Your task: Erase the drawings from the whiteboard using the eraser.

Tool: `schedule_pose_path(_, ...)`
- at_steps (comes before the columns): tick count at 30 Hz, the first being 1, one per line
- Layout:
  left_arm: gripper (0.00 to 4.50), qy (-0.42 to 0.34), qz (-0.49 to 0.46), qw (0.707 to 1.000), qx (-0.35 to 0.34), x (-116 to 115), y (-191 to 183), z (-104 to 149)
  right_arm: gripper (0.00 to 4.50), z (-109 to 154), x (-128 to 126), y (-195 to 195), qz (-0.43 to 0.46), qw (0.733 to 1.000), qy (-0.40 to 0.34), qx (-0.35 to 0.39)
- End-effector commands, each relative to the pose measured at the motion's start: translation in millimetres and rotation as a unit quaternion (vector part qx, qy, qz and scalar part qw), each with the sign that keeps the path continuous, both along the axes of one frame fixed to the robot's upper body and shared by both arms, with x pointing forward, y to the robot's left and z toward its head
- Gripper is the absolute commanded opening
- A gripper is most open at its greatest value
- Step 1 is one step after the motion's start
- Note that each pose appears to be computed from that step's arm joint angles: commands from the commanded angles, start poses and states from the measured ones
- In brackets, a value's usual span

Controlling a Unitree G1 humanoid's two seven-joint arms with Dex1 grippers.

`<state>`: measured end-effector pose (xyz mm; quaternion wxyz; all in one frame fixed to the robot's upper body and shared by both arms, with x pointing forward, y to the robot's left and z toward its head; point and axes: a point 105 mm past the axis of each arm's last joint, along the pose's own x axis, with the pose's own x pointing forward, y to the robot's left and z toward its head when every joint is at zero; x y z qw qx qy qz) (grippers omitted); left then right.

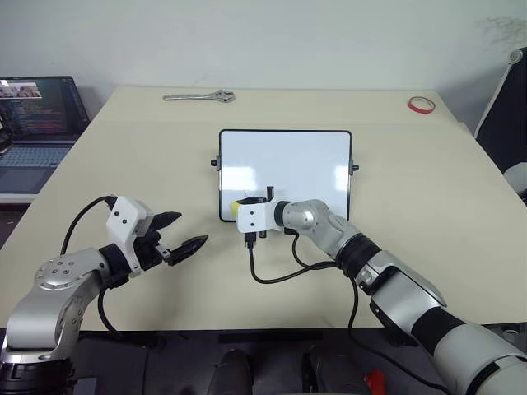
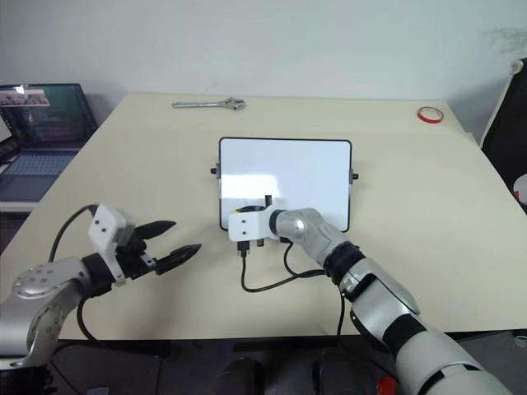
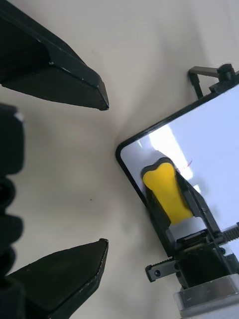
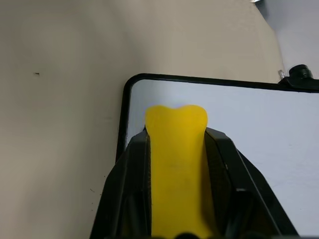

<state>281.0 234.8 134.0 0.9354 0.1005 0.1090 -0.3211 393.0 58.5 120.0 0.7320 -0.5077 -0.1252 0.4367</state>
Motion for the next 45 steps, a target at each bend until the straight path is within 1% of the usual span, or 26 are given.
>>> schedule_pose_path(1,4.5,-0.02,-0.007,1.0,0.009,0.3,4.1,6.4,1.11,6.1,31.9,-39.8,-0.101,0.995,-0.003,0.007)
schedule_pose_path(2,4.5,-0.02,-0.007,1.0,0.008,0.2,4.7,5.7,1.11,2.3,31.3,-40.8,-0.099,0.995,0.007,0.001)
schedule_pose_path(5,4.5,-0.02,-0.009,1.0,0.007,-0.4,5.6,2.7,1.11,-40.0,12.8,-48.2,-0.055,0.992,0.078,-0.086)
schedule_pose_path(7,4.5,-0.02,-0.011,1.0,0.007,-0.8,5.6,1.6,1.11,-51.2,2.7,-48.3,-0.029,0.988,0.097,-0.113)
schedule_pose_path(10,4.5,-0.02,-0.012,1.0,0.007,-0.7,5.9,-0.5,1.11,-55.4,-4.0,-48.0,-0.012,0.986,0.1,-0.134)
schedule_pose_path(11,4.5,-0.02,-0.012,1.0,0.007,-0.6,6.0,-0.9,1.11,-53.7,-2.3,-49.0,-0.016,0.986,0.091,-0.136)
schedule_pose_path(13,4.5,-0.02,-0.013,1.0,0.007,-0.1,6.8,-1.8,1.11,-39.0,9.0,-50.5,-0.042,0.991,0.053,-0.113)
schedule_pose_path(16,4.5,-0.02,-0.013,1.0,0.008,1.3,9.7,-3.0,1.11,5.6,32.5,-52.6,-0.099,0.994,-0.043,-0.03)
schedule_pose_path(18,4.5,-0.02,-0.014,1.0,0.008,2.0,10.7,-3.4,1.11,20.7,37.5,-52.8,-0.112,0.991,-0.066,0.004)
schedule_pose_path(21,4.5,-0.021,-0.017,1.0,0.007,2.5,10.1,-4.1,1.11,19.1,36.5,-51.4,-0.109,0.992,-0.058,0.013)
schedule_pose_path(23,4.5,-0.023,-0.024,0.999,0.005,3.0,6.7,-4.0,1.11,1.4,26.8,-49.9,-0.085,0.996,-0.02,-0.005)
schedule_pose_path(24,4.5,-0.026,-0.032,0.999,0.004,3.6,2.3,-2.7,1.11,-2.2,19.5,-48.1,-0.074,0.997,0.0,0.011)
schedule_pose_path(26,4.5,-0.03,-0.043,0.999,0.003,4.5,-5.1,0.3,1.11,7.9,11.4,-46.6,-0.073,0.995,0.017,0.068)
schedule_pose_path(28,4.5,-0.041,-0.068,0.997,-0.002,5.2,-20.8,8.1,1.11,53.4,7.9,-51.3,-0.103,0.971,0.029,0.215)
schedule_pose_path(30,4.5,-0.052,-0.108,0.993,-0.002,3.4,-41.7,17.3,1.11,99.4,-2.0,-72.3,-0.124,0.924,0.05,0.358)
schedule_pose_path(32,4.5,-0.058,-0.139,0.989,0.005,0.9,-56.5,23.0,1.11,121.0,-13.5,-92.6,-0.136,0.894,0.062,0.423)
schedule_pose_path(33,4.5,-0.06,-0.154,0.986,0.01,0.3,-63.0,25.8,1.11,126.4,-19.0,-104.2,-0.15,0.884,0.063,0.438)
schedule_pose_path(35,4.5,-0.068,-0.184,0.98,0.026,0.3,-76.5,31.8,1.11,130.6,-31.1,-126.6,-0.179,0.872,0.069,0.45)
schedule_pose_path(36,4.5,-0.072,-0.2,0.976,0.034,1.7,-85.2,35.1,1.11,130.9,-39.9,-136.7,-0.182,0.871,0.076,0.45)
schedule_pose_path(37,4.5,-0.079,-0.219,0.971,0.047,5.2,-98.0,37.8,1.11,127.5,-48.0,-155.9,-0.208,0.866,0.075,0.448)
schedule_pose_path(39,4.5,-0.089,-0.245,0.963,0.061,9.8,-115.4,41.4,1.11,121.0,-59.0,-181.5,-0.252,0.858,0.072,0.44)
schedule_pose_path(40,4.5,-0.094,-0.259,0.959,0.063,11.7,-123.9,43.0,1.11,115.9,-61.8,-195.1,-0.284,0.853,0.068,0.433)
schedule_pose_path(41,4.5,-0.094,-0.277,0.954,0.065,13.2,-134.3,43.7,1.11,104.9,-62.0,-215.8,-0.34,0.839,0.065,0.42)
schedule_pose_path(43,4.5,-0.093,-0.315,0.942,0.069,15.6,-153.4,45.3,1.11,83.8,-66.0,-247.3,-0.421,0.81,0.07,0.402)
schedule_pose_path(45,4.5,-0.09,-0.342,0.933,0.061,19.8,-167.9,48.9,1.11,65.6,-68.8,-259.5,-0.456,0.796,0.088,0.389)
